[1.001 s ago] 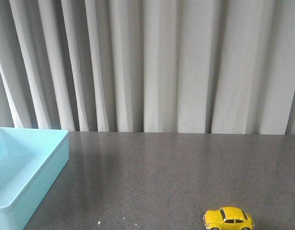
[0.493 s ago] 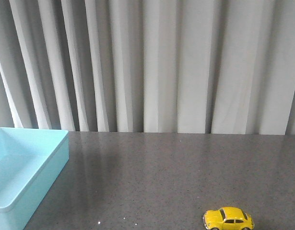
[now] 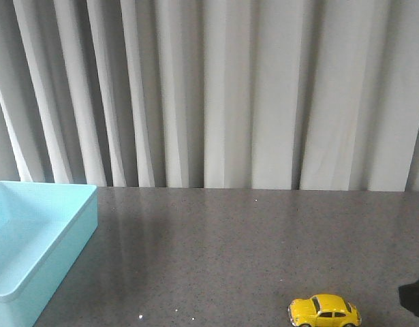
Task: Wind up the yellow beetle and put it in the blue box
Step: 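Lower the right gripper onto the yellow toy car and grasp it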
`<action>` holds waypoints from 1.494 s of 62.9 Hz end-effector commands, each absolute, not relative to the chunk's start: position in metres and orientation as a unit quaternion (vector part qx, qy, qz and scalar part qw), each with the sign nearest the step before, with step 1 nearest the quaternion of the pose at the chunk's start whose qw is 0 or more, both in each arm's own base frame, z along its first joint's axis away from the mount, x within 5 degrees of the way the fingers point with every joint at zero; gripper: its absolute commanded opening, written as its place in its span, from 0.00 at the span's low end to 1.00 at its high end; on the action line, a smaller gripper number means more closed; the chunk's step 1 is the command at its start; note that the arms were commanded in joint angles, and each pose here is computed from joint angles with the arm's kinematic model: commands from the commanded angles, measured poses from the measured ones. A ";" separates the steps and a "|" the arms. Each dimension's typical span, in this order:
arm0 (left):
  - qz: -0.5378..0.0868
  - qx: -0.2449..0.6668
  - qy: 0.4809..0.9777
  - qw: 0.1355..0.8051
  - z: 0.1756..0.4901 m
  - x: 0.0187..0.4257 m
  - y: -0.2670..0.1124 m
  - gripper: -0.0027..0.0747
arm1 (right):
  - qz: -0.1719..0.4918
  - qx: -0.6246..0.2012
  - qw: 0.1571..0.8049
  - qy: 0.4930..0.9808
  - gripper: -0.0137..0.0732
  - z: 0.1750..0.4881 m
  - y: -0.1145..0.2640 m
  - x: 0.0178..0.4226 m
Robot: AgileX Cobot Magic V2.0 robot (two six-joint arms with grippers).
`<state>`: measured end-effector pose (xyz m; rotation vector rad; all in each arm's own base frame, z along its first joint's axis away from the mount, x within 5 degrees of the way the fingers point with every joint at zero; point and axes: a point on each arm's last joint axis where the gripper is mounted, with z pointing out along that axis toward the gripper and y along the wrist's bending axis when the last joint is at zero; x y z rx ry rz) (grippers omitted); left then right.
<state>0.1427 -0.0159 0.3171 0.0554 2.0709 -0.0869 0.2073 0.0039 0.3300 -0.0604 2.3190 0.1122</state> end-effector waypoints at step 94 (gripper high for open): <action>-0.051 0.076 0.835 0.543 0.331 0.144 -0.029 0.75 | 0.075 -0.012 0.171 0.982 0.78 0.239 0.047 0.380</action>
